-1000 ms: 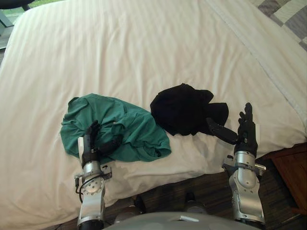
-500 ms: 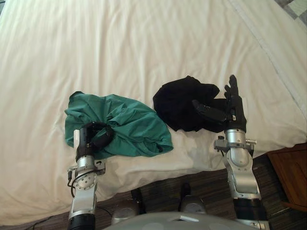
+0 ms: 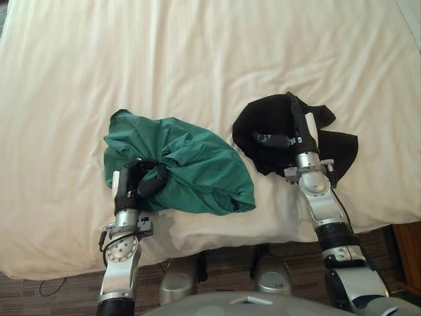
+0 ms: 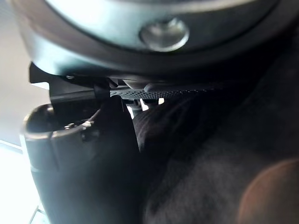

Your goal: Tidy up the quilt and then pick up the clothes from the bed and put them into the laundry hamper

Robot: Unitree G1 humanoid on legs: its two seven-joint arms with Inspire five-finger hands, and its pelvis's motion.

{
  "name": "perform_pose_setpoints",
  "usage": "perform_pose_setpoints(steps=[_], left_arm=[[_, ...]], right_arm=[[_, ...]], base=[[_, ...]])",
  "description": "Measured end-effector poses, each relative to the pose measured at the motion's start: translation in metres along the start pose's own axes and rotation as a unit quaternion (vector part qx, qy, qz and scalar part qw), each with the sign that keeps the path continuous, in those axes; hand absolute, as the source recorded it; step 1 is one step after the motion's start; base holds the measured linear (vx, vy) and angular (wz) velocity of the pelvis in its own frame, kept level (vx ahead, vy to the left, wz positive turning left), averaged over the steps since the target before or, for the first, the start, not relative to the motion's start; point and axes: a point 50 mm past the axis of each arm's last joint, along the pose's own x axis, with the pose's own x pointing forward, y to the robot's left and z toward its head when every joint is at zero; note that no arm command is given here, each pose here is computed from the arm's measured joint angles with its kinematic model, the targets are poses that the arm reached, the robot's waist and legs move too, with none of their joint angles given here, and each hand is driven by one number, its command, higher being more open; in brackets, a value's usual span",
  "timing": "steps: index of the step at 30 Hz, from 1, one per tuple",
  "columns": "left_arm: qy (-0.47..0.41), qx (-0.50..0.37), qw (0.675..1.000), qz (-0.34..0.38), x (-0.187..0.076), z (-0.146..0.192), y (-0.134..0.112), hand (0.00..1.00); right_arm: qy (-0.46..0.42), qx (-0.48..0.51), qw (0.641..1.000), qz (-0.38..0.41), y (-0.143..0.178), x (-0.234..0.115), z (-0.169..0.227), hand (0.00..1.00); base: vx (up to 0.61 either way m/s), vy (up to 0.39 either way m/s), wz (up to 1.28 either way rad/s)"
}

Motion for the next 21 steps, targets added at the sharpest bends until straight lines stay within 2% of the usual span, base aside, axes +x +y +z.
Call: perform_pose_setpoints(steps=[3,10,15,17,18,20,21], left_arm=[[0.002,0.002,1.0,0.002,0.002,-0.001,0.001,0.0],[0.016,0.008,1.0,-0.01,0.005,-0.009,-0.004,0.0],[0.017,0.016,0.999,-0.037,0.004,-0.009,-0.012,0.0],[0.02,-0.008,0.999,-0.035,0.004,-0.011,-0.012,0.0],[0.019,-0.021,0.999,-0.033,0.004,-0.01,-0.013,0.0],[0.015,-0.075,0.996,-0.033,0.003,-0.007,-0.02,0.0],[0.016,-0.133,0.991,-0.028,0.002,-0.006,-0.026,0.0]], right_arm=[[-0.004,-0.002,1.0,-0.022,-0.012,0.004,0.001,0.0],[0.028,0.001,0.999,-0.025,-0.013,-0.008,-0.017,0.0],[0.098,0.03,0.995,-0.004,0.007,-0.062,-0.051,0.0],[0.134,0.077,0.988,0.001,0.022,-0.092,-0.061,0.0],[0.138,0.088,0.987,0.001,0.025,-0.096,-0.062,0.0],[0.137,0.12,0.983,-0.012,0.019,-0.103,-0.059,0.0],[0.144,0.135,0.98,-0.022,0.013,-0.113,-0.061,0.0]], base=[[0.04,-0.132,0.25],[-0.03,-0.036,0.08],[0.03,-0.01,0.61],[0.05,-0.162,1.18],[0.05,-0.14,0.89],[-0.01,-0.116,0.89],[-0.01,-0.068,0.96]])
